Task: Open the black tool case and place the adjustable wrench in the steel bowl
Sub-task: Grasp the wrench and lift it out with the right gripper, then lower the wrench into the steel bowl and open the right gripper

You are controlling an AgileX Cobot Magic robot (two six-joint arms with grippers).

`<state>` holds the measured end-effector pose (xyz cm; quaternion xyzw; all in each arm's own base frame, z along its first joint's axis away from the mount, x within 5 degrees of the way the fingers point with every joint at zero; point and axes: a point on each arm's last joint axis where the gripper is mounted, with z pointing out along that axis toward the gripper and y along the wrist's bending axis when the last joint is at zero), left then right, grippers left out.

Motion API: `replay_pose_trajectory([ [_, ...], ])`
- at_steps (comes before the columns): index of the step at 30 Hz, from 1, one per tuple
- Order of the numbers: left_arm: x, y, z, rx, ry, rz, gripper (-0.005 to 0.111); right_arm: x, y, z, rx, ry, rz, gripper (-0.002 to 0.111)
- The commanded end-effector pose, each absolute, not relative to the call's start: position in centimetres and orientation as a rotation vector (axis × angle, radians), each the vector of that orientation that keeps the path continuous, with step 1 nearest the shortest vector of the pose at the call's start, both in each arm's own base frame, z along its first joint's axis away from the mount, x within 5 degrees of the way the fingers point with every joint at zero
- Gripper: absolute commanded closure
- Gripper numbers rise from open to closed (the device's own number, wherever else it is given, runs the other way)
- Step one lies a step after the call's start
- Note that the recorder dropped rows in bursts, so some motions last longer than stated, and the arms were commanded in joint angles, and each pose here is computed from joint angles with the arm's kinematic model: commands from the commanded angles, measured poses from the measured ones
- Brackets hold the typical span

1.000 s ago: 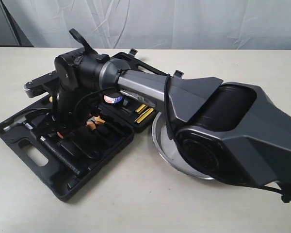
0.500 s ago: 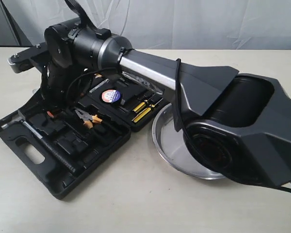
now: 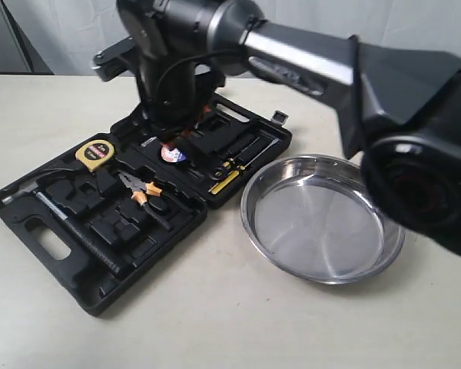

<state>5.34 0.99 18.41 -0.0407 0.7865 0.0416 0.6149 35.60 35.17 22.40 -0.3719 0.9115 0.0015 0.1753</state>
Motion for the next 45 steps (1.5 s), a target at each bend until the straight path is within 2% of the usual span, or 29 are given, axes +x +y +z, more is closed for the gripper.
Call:
replay_pose_trajectory([
  [1, 5.3, 1.0, 18.4, -0.092, 1.804, 0.091, 0.107, 36.2, 29.5, 23.9, -0.897, 2.613, -0.018, 0.108],
  [7, 5.3, 1.0, 18.4, -0.092, 1.804, 0.091, 0.107, 34.0, 21.8, 22.2, -0.722, 2.707, -0.017, 0.108],
  [12, 5.3, 1.0, 18.4, -0.092, 1.804, 0.091, 0.107, 33.4, 17.4, 18.3, -0.577, 2.828, 0.002, 0.108],
  [21, 5.3, 1.0, 18.4, -0.092, 1.804, 0.091, 0.107, 34.4, 16.6, 13.1, -0.566, 2.873, -0.015, 0.108],
  [28, 5.3, 1.0, 18.4, -0.092, 1.804, 0.091, 0.107, 34.5, 16.8, 10.8, -0.540, 2.921, -0.002, 0.108],
  [31, 5.3, 1.0, 18.4, -0.092, 1.804, 0.091, 0.107, 34.4, 16.8, 11.0, -0.537, 2.921, 0.001, 0.099],
  [34, 5.3, 1.0, 18.4, -0.092, 1.804, 0.091, 0.107, 34.0, 16.6, 11.5, -0.543, 2.954, -0.019, 0.077],
  [37, 5.3, 1.0, 18.4, -0.092, 1.804, 0.091, 0.107, 33.9, 16.5, 13.4, -0.547, 2.922, -0.005, 0.067],
  [43, 5.3, 1.0, 18.4, -0.092, 1.804, 0.091, 0.107, 32.5, 15.8, 20.7, -0.501, 2.795, 0.052, 0.069],
  [44, 5.3, 1.0, 18.4, -0.092, 1.804, 0.091, 0.107, 31.7, 15.5, 22.0, -0.500, 2.770, 0.062, 0.072],
  [45, 5.3, 1.0, 18.4, -0.092, 1.804, 0.091, 0.107, 30.6, 15.1, 23.3, -0.500, 2.744, 0.074, 0.080],
])
